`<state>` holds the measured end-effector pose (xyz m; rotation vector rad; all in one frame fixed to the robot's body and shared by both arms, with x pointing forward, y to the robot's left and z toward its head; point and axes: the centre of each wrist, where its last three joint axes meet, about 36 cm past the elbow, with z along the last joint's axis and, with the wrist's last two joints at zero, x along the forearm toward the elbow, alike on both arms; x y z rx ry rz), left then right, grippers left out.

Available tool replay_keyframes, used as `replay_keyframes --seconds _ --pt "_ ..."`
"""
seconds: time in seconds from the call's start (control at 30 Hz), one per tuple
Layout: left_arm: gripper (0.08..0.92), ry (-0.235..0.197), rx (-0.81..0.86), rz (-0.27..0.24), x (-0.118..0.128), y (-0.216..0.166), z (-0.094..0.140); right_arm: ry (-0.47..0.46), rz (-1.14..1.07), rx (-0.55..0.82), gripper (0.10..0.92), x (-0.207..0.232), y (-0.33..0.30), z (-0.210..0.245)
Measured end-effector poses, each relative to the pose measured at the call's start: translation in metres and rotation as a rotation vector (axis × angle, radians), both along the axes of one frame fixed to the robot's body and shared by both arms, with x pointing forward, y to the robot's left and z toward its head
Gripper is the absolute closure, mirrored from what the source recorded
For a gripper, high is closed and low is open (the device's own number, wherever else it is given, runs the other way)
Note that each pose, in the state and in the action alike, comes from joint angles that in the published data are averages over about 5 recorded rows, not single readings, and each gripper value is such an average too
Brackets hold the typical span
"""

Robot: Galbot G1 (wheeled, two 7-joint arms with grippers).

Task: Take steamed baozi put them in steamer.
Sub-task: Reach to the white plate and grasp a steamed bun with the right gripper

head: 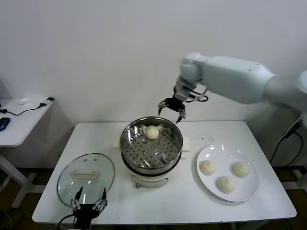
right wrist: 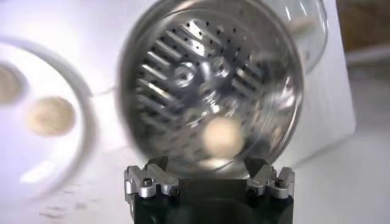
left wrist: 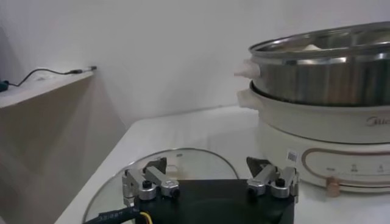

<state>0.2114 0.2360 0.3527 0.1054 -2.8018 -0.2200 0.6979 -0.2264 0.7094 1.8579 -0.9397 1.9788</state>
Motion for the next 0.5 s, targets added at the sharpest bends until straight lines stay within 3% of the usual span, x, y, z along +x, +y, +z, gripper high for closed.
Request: replay_keyframes --seconds 0.23,0.5 --pt "0.177 -0.005 -0.002 0.003 0.002 0.001 0.0 0.1 -0.353 0.029 0.2 -0.05 -0.084 -0.047" --pt "0.177 -0.006 -0.005 0.013 0.002 0.001 0.0 0.179 -0.637 0.063 0.2 -0.096 -0.113 -0.11"
